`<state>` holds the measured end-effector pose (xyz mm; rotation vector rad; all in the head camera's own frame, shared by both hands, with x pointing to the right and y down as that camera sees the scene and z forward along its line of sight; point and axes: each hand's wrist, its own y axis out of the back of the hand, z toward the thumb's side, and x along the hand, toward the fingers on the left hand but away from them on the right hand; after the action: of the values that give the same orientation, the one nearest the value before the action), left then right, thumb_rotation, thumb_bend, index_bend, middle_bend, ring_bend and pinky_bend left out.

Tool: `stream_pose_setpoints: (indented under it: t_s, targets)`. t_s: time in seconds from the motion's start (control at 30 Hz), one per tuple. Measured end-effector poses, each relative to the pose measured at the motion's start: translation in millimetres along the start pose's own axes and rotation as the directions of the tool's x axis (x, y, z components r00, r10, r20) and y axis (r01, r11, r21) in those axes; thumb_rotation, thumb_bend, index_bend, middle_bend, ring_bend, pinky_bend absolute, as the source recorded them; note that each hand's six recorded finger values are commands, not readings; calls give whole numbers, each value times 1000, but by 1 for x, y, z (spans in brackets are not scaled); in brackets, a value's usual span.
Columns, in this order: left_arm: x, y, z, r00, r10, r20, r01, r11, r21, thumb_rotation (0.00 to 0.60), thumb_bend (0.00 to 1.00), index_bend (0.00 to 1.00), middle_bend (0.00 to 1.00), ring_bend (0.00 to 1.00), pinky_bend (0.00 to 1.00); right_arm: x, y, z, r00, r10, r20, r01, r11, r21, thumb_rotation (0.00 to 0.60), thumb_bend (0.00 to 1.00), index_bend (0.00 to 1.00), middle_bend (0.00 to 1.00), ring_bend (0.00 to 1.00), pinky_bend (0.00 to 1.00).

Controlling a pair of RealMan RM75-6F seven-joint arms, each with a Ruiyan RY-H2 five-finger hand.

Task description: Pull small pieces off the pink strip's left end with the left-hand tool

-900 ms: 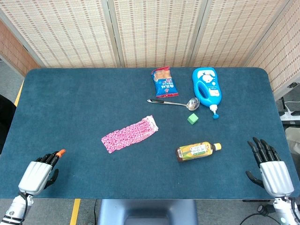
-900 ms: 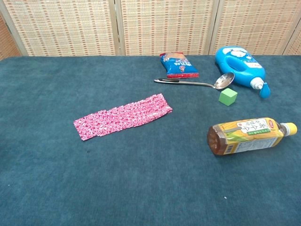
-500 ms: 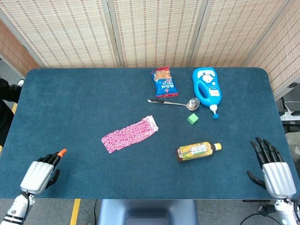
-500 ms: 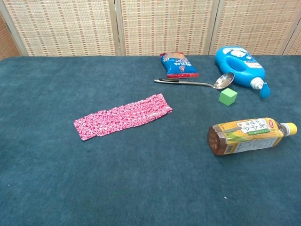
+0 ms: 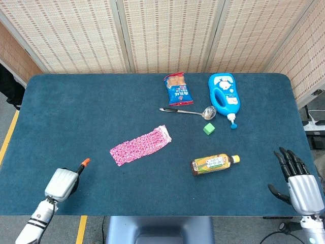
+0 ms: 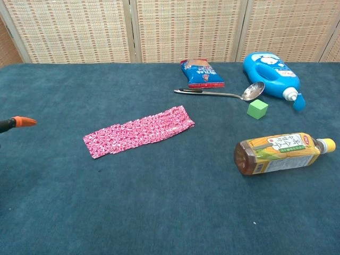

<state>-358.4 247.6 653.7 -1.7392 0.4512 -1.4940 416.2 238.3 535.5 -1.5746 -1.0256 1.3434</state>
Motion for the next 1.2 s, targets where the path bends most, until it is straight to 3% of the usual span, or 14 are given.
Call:
stream_pose_setpoints:
  t_s: [0.2,0.4,0.77,1.2]
  targets:
    - [39,-9,29,997,-63,37,62,998,9,600,827,0,742,709,659,0,-2,0,1000,19,-1,-19,1000,-2,600,111,0,0,0,163]
    - [63,-11,46,996,-84,39,84,996,-2,600,827,0,740,710,659,0,-3,0,999,40,1,-40,999,-5,600,111,0,0,0,163]
    - [79,-11,73,994,-90,64,92,996,-22,600,826,0,740,709,659,-1,-7,0,998,59,2,-59,998,2,600,111,0,0,0,163]
    - [87,-30,85,984,-160,75,160,987,2,600,826,0,736,710,660,-1,-5,0,998,58,1,-58,998,-3,600,111,0,0,0,163]
